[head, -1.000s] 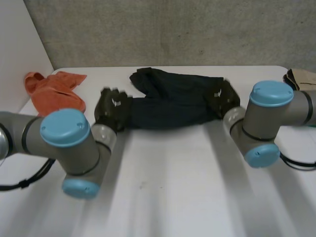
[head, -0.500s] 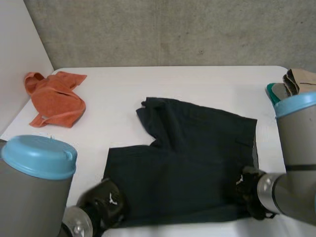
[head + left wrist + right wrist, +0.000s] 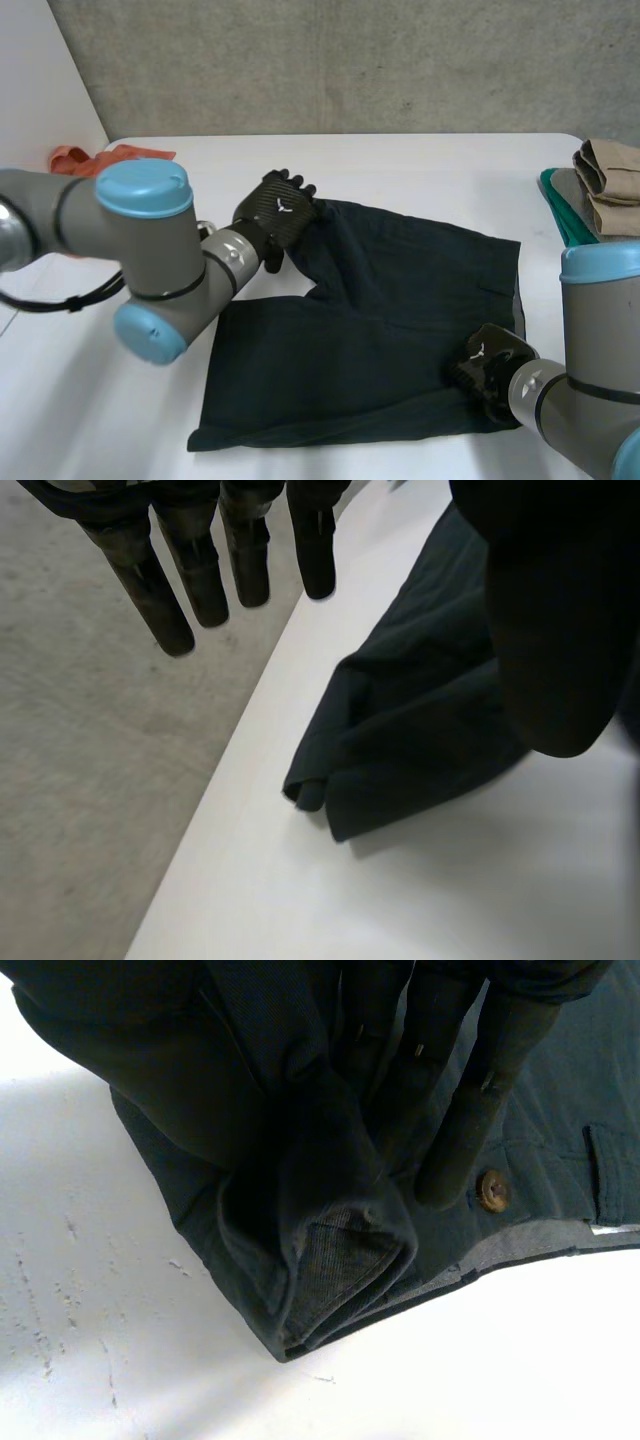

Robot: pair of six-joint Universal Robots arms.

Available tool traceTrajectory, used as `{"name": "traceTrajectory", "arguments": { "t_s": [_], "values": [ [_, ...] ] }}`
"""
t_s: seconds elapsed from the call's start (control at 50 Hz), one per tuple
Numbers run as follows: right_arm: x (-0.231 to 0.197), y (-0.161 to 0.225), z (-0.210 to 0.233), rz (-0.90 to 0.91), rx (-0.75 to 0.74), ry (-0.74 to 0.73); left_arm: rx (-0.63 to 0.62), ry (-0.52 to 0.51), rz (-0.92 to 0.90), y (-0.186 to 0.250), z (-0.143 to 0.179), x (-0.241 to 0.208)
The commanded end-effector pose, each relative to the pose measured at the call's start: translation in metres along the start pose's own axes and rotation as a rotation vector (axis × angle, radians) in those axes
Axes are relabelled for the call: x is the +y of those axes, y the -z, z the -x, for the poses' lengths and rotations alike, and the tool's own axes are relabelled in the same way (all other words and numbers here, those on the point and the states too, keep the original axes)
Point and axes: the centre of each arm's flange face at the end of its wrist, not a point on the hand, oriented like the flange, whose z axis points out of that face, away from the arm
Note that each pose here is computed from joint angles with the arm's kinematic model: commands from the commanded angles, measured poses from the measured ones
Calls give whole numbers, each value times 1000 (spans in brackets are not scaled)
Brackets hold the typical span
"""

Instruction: Fold the laundry.

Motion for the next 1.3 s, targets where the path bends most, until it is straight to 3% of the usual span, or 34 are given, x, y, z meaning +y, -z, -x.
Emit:
{"name": "traceTrajectory", "arguments": {
  "t_s": [0.02,0.18,0.38,0.64,0.84,0.98,1.1,1.3],
  "values": [
    [4,-4,4,-14,19,-1,56,24,-59,-49,3,45],
    [6,-6,6,-17,26,-2,67,23,-84,-76,-6,73],
    [5,-8,4,-30,44,0,53,34,-81,-79,-8,74],
    [6,-6,5,-27,42,-2,-203,16,230,-46,16,77],
    [-1,-6,4,-59,52,-79,-170,15,265,-32,1,66],
    [2,-8,1,-52,57,-95,-233,6,339,-30,10,67],
    [2,-8,1,-50,57,-97,-212,6,412,-26,7,74],
    [2,-7,3,-53,56,-95,-246,25,336,-25,22,48]
  ]
}}
